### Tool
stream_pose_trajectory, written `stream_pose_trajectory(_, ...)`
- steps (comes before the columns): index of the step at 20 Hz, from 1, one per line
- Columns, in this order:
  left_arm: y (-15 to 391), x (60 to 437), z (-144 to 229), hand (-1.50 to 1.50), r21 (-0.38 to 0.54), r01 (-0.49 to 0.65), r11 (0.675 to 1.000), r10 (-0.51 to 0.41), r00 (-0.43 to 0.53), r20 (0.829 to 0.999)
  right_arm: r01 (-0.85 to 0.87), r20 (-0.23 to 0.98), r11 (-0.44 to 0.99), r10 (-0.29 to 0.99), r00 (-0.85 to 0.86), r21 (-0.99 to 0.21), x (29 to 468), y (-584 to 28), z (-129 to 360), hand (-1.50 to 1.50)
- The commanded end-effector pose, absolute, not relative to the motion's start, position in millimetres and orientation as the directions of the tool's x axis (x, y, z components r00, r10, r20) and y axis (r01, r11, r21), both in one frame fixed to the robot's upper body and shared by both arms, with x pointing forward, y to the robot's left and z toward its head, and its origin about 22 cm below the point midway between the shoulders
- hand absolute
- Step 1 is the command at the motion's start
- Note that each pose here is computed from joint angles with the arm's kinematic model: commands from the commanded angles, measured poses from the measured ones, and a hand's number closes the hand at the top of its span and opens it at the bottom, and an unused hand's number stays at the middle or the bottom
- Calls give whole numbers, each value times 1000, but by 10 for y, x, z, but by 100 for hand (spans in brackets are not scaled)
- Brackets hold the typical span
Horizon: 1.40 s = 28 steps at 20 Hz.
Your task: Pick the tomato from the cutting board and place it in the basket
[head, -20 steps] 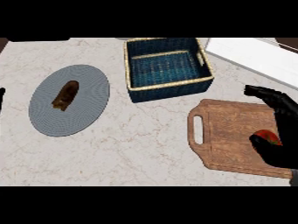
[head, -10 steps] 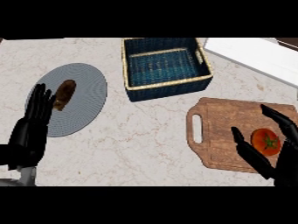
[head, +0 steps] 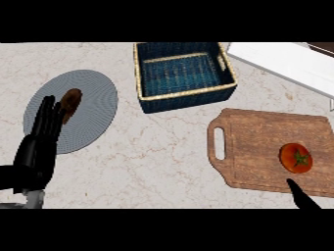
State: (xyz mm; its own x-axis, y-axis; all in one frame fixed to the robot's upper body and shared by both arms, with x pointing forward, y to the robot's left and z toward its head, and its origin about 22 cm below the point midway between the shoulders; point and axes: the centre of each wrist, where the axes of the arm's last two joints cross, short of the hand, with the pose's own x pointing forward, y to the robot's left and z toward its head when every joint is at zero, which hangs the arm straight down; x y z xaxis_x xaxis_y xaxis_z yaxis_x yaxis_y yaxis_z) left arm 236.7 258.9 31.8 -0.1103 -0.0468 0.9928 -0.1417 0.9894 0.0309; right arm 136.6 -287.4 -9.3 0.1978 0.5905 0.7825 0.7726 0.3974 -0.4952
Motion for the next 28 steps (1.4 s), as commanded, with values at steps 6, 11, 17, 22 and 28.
stream_pose_trajectory(6,2500,2360,342,0,32,-120,992,-48,-131,990,500,598,340,572,562,-796,564,-3110,121,-150)
stream_pose_trajectory(11,2435,2325,333,0,32,-77,997,-41,-114,993,423,596,421,552,583,-803,584,-2898,716,-150)
stream_pose_trajectory(17,2393,2367,296,0,19,-71,997,-27,-112,993,368,506,350,517,691,-861,631,-2701,1321,-150)
stream_pose_trajectory(22,2290,2382,311,0,41,-57,998,-47,-115,992,307,427,315,462,777,-898,821,-2654,1481,-150)
stream_pose_trajectory(28,2372,2516,395,0,27,-73,997,-35,-110,993,314,460,361,455,762,-878,1162,-2496,1510,-150)
